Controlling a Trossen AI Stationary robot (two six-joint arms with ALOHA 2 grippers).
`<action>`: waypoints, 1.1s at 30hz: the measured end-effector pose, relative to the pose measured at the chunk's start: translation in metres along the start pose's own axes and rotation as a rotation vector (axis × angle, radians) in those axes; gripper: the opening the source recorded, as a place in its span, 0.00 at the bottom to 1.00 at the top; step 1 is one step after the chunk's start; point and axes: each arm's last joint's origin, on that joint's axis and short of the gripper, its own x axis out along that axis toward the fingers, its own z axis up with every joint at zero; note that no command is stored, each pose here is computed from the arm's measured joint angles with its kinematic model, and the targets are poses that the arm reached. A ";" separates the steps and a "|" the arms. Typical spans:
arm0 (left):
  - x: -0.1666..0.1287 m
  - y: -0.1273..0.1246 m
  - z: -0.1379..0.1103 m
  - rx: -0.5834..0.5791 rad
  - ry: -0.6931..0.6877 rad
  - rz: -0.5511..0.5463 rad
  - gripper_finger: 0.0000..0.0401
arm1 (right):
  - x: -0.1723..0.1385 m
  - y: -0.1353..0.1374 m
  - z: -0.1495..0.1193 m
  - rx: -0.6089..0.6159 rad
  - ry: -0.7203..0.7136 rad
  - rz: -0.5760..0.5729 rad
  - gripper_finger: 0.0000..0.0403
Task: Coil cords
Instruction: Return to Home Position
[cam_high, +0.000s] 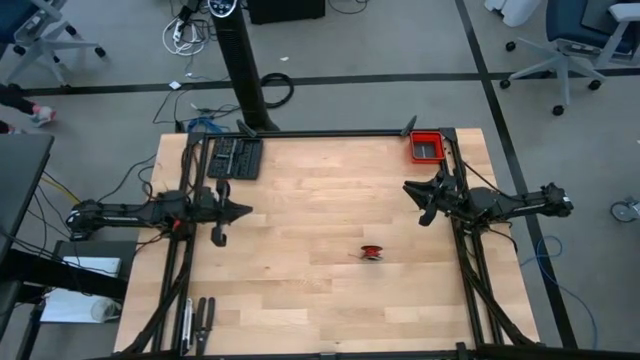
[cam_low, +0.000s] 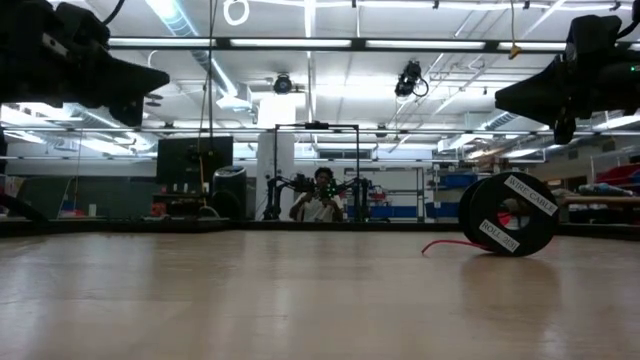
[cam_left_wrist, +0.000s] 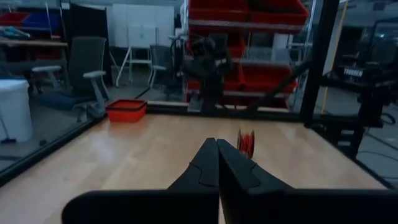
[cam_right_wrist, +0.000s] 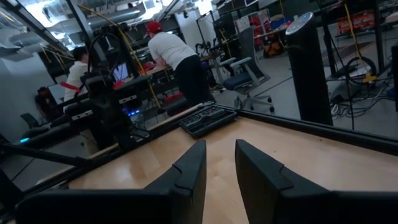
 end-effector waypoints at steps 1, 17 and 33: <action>0.000 0.000 0.001 0.000 -0.009 -0.001 0.00 | 0.000 0.000 0.000 0.000 0.000 0.000 0.21; 0.000 0.000 0.004 -0.003 -0.039 -0.007 0.00 | 0.000 0.000 0.000 0.001 -0.001 0.000 0.21; 0.000 0.000 0.004 -0.003 -0.040 -0.007 0.00 | 0.000 0.000 0.000 0.001 -0.001 0.000 0.21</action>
